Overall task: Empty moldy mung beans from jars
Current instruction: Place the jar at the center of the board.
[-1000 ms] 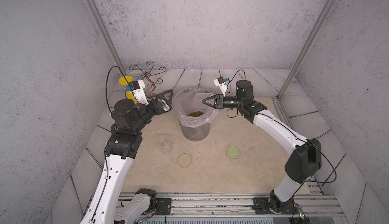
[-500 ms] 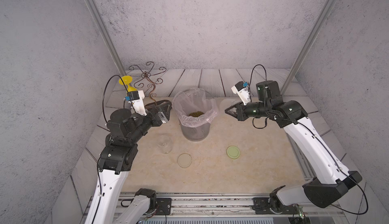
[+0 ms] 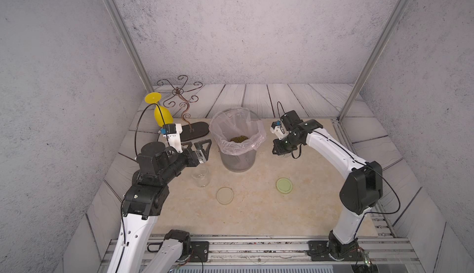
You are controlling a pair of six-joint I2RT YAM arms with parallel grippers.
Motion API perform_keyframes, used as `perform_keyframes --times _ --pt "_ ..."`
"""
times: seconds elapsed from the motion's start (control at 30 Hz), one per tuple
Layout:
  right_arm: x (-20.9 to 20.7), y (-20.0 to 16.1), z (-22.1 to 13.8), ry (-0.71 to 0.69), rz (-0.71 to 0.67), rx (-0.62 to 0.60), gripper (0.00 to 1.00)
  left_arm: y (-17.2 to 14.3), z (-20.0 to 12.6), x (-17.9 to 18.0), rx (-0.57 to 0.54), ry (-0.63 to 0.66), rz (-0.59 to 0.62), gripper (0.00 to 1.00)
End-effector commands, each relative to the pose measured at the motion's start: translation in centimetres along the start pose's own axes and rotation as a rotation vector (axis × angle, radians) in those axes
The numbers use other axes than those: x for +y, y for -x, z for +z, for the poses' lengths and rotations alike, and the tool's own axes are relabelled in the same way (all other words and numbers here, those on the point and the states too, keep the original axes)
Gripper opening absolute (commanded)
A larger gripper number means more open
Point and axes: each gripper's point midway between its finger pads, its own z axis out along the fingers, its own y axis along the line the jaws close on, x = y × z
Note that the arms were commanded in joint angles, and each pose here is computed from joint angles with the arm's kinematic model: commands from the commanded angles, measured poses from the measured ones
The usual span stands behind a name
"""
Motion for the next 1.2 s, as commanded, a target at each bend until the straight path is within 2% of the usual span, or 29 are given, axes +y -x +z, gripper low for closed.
perform_keyframes --times 0.0,0.17,0.33,0.37,0.4,0.47,0.53,0.67,0.93,1.03,1.13,1.17 --pt "-1.7 2.0 1.2 -0.042 -0.008 -0.015 0.00 -1.1 -0.2 0.9 0.021 0.029 0.028 0.98" --pt "-3.1 2.4 4.7 -0.030 0.029 0.018 0.00 -2.0 0.3 2.1 0.042 0.074 0.021 0.98" --pt "-4.2 2.1 7.3 -0.028 0.069 0.063 0.00 -3.0 0.2 5.0 0.069 0.222 0.012 0.98" --pt "-4.3 2.1 7.5 -0.024 0.074 0.061 0.06 -3.2 0.1 5.4 0.074 0.248 0.021 0.98" --pt "-4.3 2.1 7.5 -0.023 0.078 0.059 0.25 -3.2 0.0 5.9 0.076 0.273 0.032 0.98" --pt "-4.2 2.2 7.1 -0.024 0.076 0.053 0.71 -3.5 -0.1 6.6 0.084 0.308 0.051 0.98" --pt "-4.3 2.4 6.5 -0.035 0.075 0.041 1.00 -3.6 -0.2 7.0 0.086 0.327 0.062 0.98" --pt "-3.9 2.9 4.0 -0.052 0.069 0.024 0.99 -3.9 0.1 7.5 0.094 0.343 0.065 0.98" --pt "-2.6 2.7 -4.5 -0.074 0.049 -0.052 0.99 -3.5 0.4 8.8 0.084 0.408 0.086 0.98" --pt "-4.1 1.6 -7.4 -0.149 0.071 -0.150 0.99 -3.3 0.1 11.3 0.047 0.540 0.107 0.98" --pt "-7.6 0.4 -10.1 -0.222 0.159 -0.326 0.99 -2.9 -0.1 14.6 -0.086 0.691 0.156 0.98" --pt "-9.5 -0.5 -10.6 -0.269 0.206 -0.387 0.99 -3.1 0.1 15.4 -0.122 0.708 0.226 0.98"
